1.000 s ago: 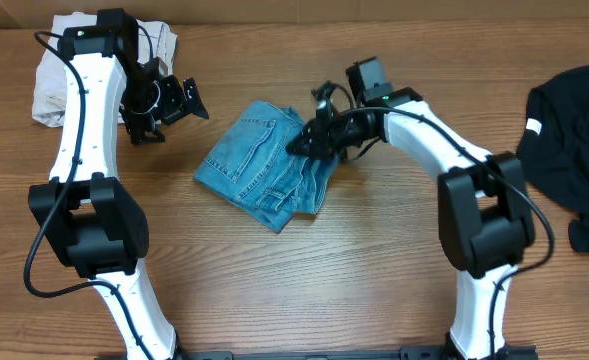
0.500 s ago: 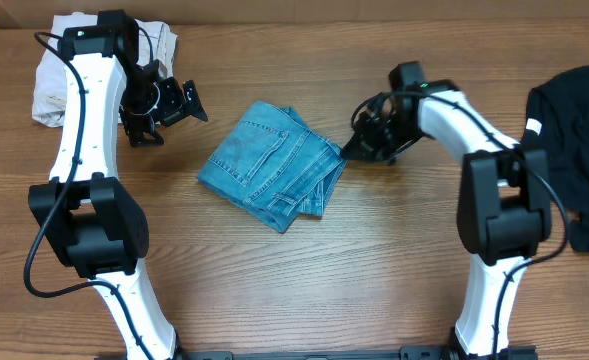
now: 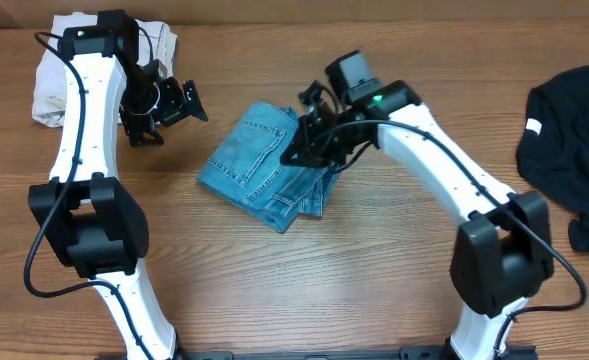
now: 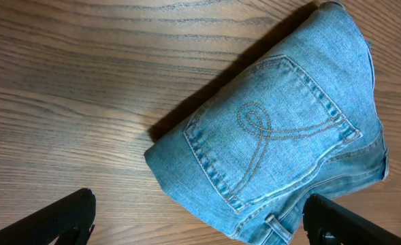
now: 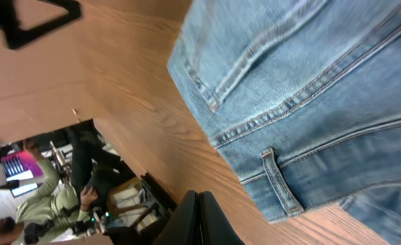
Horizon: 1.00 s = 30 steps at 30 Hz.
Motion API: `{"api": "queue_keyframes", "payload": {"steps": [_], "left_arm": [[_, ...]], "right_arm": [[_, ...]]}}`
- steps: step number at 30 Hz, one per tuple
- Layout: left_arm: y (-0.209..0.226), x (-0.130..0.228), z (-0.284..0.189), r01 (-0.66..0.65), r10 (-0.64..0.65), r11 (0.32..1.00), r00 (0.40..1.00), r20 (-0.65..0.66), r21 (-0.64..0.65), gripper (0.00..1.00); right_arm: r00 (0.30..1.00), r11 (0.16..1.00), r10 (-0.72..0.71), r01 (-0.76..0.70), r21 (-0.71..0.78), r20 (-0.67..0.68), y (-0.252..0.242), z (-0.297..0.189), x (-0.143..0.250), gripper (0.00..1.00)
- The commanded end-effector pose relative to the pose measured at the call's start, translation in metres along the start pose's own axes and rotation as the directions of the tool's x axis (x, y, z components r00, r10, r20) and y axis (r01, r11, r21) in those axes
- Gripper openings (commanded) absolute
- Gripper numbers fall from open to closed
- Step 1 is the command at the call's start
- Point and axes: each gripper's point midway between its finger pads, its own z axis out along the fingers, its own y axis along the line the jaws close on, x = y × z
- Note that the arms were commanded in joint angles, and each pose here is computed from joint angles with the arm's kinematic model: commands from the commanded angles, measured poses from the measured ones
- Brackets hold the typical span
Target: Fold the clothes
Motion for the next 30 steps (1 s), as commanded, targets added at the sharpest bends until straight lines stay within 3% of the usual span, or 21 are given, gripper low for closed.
{"api": "queue_keyframes", "payload": {"steps": [1,11,14,19,22,26,30], "left_arm": [[0.001,-0.006,-0.001,0.005,-0.005,1.0,1.0,0.013,-0.004,1.0],[0.001,-0.005,-0.001,0.006,-0.006,1.0,1.0,0.01,-0.005,1.0],[0.001,-0.005,-0.001,0.007,-0.006,1.0,1.0,0.009,-0.005,1.0],[0.001,-0.003,-0.001,0.007,-0.007,1.0,1.0,0.003,-0.007,1.0],[0.002,-0.001,-0.001,-0.02,0.02,1.0,1.0,-0.008,-0.009,1.0],[0.002,-0.001,-0.001,-0.041,0.041,0.999,0.999,-0.007,-0.009,1.0],[0.001,-0.005,-0.001,-0.045,0.046,0.999,0.999,0.008,-0.005,1.0]], "right_arm": [[0.996,0.998,0.058,-0.058,0.009,-0.07,-0.014,0.027,0.013,0.04],[0.949,0.974,0.215,-0.19,0.125,-0.232,-0.092,0.079,0.08,0.04],[0.923,0.938,0.312,-0.262,0.227,-0.226,-0.122,0.069,0.092,0.04],[0.918,0.894,0.373,-0.316,0.317,-0.137,-0.142,0.034,0.078,0.04],[0.941,0.903,0.337,-0.311,0.297,-0.038,-0.125,-0.004,0.054,0.04],[0.977,0.967,0.165,-0.188,0.173,0.137,-0.062,-0.062,0.014,0.04],[0.989,0.998,0.0,0.009,-0.059,0.145,0.003,-0.066,0.0,0.04]]}}
